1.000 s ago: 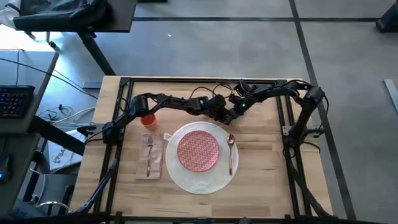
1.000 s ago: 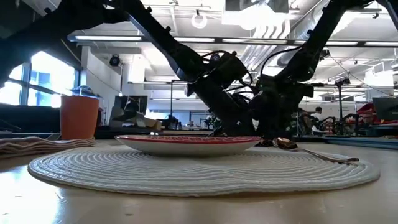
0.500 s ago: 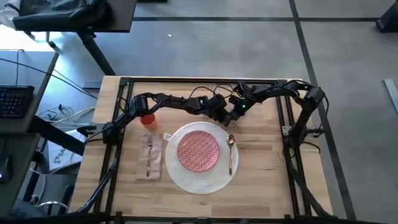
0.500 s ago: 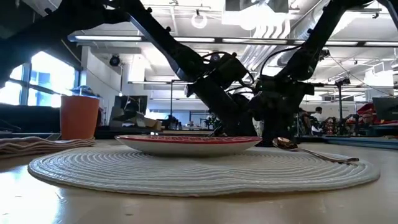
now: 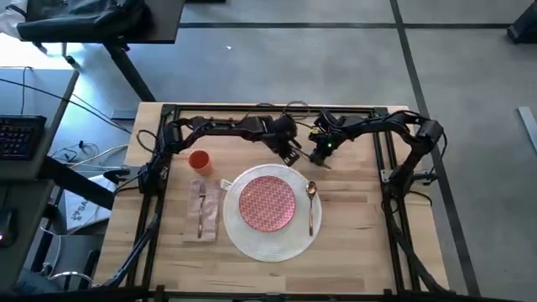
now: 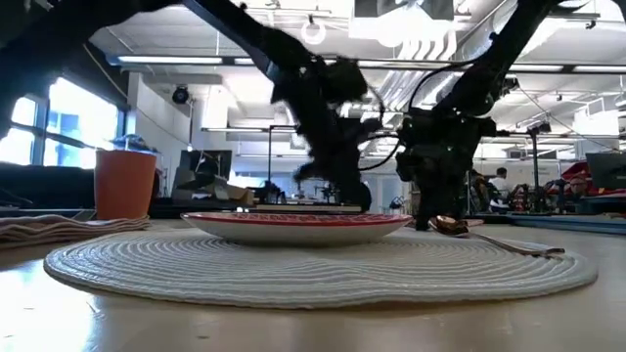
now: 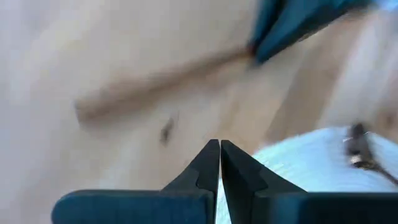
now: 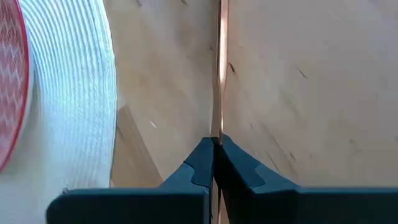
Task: Set table place
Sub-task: Put the table knife beside the gold fork
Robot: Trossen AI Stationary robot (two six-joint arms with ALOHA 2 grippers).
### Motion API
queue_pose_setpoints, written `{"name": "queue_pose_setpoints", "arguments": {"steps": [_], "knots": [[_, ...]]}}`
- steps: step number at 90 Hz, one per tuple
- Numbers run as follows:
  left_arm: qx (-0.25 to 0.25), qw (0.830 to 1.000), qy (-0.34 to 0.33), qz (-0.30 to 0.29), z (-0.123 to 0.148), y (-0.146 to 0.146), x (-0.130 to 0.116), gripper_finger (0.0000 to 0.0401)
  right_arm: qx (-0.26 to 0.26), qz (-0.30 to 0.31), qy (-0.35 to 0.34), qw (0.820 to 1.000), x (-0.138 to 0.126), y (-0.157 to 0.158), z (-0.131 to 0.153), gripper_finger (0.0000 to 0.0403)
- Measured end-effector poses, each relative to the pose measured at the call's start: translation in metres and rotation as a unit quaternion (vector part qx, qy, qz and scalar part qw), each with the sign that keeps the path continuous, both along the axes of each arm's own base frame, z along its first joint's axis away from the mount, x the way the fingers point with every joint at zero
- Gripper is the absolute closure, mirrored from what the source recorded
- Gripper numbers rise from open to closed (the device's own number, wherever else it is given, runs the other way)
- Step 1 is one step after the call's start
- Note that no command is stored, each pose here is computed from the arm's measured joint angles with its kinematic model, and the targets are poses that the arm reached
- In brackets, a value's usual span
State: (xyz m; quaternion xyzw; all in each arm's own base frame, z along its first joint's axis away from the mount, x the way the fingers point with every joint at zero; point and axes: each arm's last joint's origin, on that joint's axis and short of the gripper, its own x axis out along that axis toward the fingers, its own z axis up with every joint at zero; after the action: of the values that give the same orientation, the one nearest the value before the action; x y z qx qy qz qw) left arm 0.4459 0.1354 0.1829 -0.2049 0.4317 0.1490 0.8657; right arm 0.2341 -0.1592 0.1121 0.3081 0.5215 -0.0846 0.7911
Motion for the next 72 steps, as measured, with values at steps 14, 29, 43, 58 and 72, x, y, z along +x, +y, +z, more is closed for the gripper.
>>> {"name": "queue_pose_setpoints", "arguments": {"steps": [14,29,43,58,72], "knots": [[0.118,0.987,-0.027,-0.106,0.002,0.003,0.009,0.0390,-0.053,0.040,0.010,0.998,0.001,0.008,0.010,0.0403],[0.136,0.973,-0.027,-0.186,-0.019,0.004,0.015,0.0337,-0.070,0.064,0.019,0.995,0.002,0.016,0.015,0.0402],[0.123,0.973,-0.012,-0.193,-0.031,0.004,0.014,0.0269,-0.077,0.091,0.020,0.993,0.005,0.023,0.015,0.0402],[0.130,0.973,0.005,-0.189,-0.035,0.004,0.014,0.0221,-0.089,0.114,0.022,0.989,0.009,0.030,0.016,0.0402],[0.135,0.970,0.004,-0.201,-0.036,0.001,0.015,0.0218,-0.090,0.126,0.021,0.988,0.010,0.035,0.018,0.0403]]}}
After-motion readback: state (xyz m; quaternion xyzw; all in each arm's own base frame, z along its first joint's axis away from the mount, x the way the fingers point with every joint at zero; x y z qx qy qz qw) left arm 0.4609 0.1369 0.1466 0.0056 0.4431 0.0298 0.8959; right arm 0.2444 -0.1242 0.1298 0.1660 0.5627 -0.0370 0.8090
